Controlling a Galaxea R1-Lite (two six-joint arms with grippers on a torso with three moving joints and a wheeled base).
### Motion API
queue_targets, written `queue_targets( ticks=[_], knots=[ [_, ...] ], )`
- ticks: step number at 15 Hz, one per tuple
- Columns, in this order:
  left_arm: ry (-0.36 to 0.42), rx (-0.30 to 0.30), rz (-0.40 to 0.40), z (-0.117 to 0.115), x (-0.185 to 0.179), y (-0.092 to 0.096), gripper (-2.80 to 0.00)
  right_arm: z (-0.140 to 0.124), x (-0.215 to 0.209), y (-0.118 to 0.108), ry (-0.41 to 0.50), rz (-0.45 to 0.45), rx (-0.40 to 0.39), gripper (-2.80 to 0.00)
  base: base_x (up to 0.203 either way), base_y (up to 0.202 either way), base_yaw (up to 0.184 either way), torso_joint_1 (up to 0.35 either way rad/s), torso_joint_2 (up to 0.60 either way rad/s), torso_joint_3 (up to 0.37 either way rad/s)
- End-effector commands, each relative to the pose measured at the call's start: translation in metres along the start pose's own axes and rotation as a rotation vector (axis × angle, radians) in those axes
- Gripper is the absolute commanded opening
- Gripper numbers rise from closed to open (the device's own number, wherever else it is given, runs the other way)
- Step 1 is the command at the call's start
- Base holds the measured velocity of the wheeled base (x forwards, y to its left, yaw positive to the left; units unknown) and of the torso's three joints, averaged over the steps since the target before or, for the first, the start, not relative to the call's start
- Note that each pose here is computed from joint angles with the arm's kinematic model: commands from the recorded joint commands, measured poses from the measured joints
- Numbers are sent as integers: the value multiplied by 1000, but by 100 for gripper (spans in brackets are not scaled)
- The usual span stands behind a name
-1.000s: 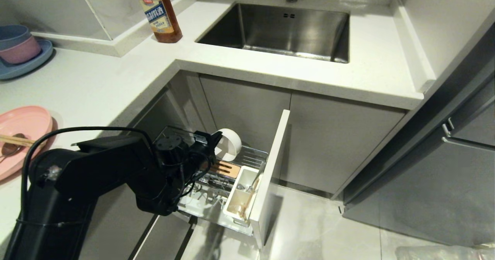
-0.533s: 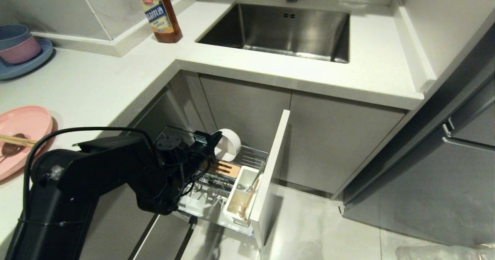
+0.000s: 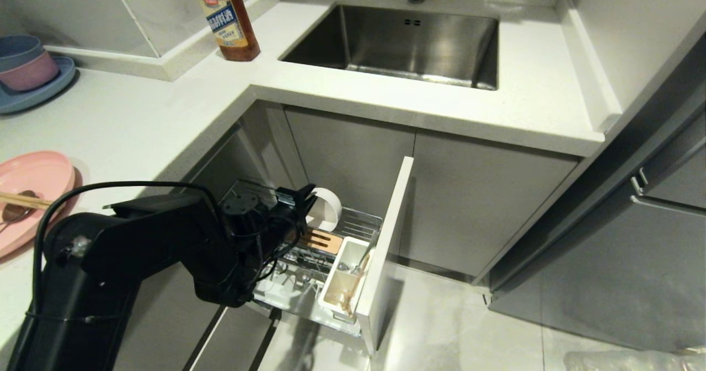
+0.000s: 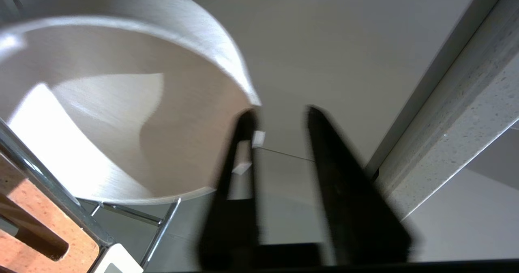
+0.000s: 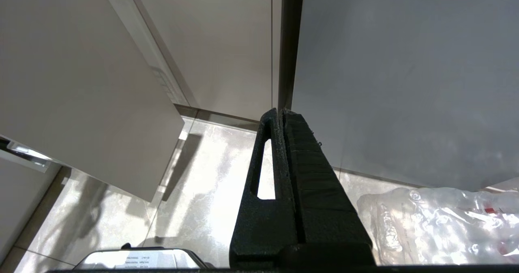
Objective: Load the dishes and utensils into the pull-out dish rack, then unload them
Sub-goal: Pick up the bowl and place it in the cupboard
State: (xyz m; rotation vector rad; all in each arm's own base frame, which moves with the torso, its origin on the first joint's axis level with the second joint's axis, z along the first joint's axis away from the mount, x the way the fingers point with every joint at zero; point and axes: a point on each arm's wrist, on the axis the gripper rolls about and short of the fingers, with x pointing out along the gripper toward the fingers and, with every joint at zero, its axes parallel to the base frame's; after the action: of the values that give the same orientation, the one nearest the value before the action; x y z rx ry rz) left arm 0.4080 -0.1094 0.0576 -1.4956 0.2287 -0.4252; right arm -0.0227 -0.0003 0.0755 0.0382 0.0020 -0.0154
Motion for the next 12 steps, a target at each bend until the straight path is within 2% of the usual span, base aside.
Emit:
queue_targets(
  ticks=[1,6,10,12],
  knots=[
    [1,-8,-8,0,0,0,0,-1,0,0,2,0,0,-280,0,0,0,0,0,0],
    [-3,-5,-6,0,-2,-3,0,-1,0,0,1,0,0,-280,0,0,0,0,0,0],
    [-5,4,-36,-1,-11,-26,0,-1,0,0,4,0,0,-280,0,0,0,0,0,0],
    [-2,36,-36,-1,-17,-33,0,-1,0,0,3,-1,0,-280,0,0,0,0,0,0]
  ],
)
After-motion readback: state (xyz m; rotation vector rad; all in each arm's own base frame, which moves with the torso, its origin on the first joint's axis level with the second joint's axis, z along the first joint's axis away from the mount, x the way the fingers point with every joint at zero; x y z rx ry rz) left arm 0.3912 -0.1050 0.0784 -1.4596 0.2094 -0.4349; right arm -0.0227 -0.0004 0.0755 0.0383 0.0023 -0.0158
